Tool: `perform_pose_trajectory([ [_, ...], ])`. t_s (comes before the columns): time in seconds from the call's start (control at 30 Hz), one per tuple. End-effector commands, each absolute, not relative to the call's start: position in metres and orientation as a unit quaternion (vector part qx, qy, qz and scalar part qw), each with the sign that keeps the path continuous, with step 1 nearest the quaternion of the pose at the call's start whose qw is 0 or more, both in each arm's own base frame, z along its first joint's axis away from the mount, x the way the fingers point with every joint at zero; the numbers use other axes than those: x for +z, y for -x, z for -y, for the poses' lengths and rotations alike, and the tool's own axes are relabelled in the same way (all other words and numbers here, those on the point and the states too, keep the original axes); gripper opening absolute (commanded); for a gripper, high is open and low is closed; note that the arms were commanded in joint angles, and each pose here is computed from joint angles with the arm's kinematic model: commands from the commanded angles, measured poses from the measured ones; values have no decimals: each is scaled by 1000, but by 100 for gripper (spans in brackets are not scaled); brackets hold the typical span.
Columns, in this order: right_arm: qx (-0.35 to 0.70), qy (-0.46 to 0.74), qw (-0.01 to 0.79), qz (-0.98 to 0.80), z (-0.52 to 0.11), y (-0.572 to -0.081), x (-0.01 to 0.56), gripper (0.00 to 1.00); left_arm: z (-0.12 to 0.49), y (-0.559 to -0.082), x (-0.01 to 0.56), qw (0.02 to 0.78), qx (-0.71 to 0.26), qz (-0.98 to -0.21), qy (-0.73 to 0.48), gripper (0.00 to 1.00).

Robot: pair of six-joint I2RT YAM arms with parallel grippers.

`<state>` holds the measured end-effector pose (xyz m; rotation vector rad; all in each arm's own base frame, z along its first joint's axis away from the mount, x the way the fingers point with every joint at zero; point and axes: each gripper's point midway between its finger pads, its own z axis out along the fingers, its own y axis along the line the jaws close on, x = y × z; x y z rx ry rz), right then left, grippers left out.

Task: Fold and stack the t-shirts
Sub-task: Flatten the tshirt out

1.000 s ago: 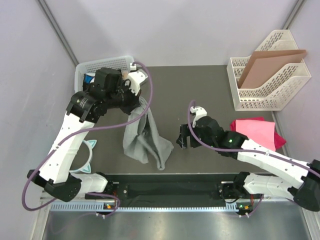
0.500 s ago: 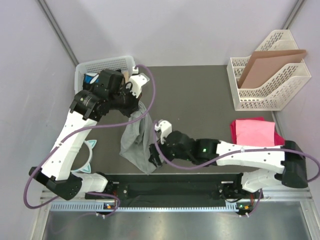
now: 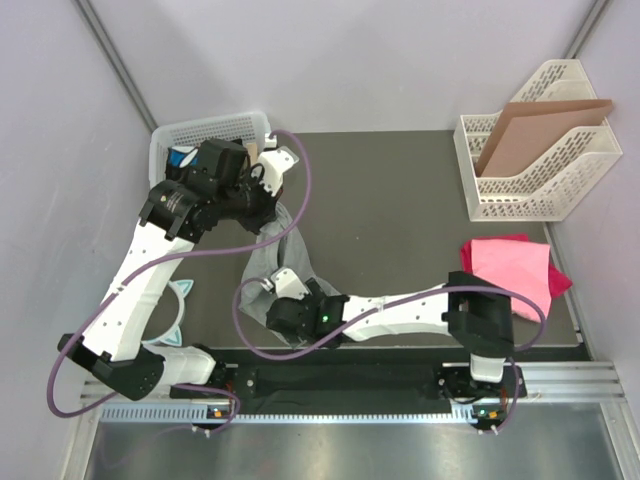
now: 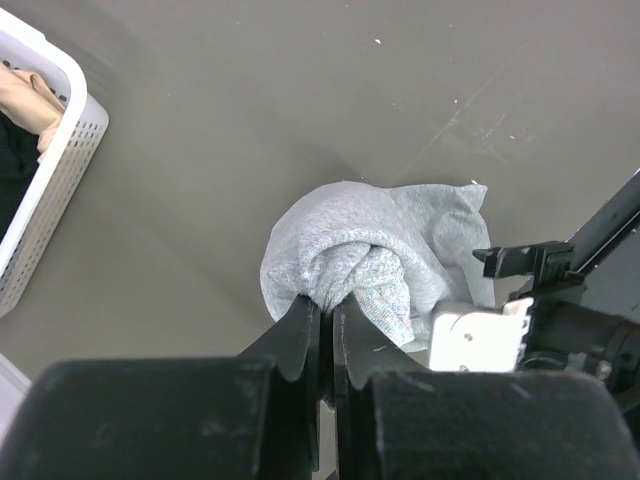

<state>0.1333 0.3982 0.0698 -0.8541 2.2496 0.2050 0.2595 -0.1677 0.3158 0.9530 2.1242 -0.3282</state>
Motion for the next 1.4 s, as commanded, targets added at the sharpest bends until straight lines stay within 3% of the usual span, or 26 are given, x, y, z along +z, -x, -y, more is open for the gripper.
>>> perform_pose_trajectory([
  [0.0,56,308,407,-858,-416,-139,95,77,168,-262,335,415,-128,-819,-374,0],
  [0.1,37,294,417,-859,-410,-145,96,32,166,-262,337,419,-123,-818,-374,0],
  [0.13,27,285,419,-861,-403,-147,98,5,165,-263,338,422,-120,-817,-375,0],
  [0.17,24,277,425,-862,-397,-150,105,0,164,-263,340,424,-118,-816,-375,0],
  [0.33,-39,214,459,-862,-332,-178,142,0,150,-271,362,454,-71,-803,-379,0],
  [0.5,-75,131,507,-849,-241,-200,223,0,123,-275,413,510,4,-771,-381,0],
  [0.73,37,68,538,-840,-178,-181,321,0,86,-229,498,602,44,-703,-376,0],
  [0.87,126,60,533,-835,-160,-159,362,0,73,-192,511,612,29,-691,-383,0],
  [1.0,163,56,521,-836,-143,-147,379,0,61,-166,506,611,24,-689,-389,0],
  [1.23,162,56,489,-855,-151,-140,360,0,62,-159,454,541,13,-728,-421,0],
  [1.37,196,62,474,-856,-156,-131,367,0,54,-155,475,570,32,-707,-416,0],
])
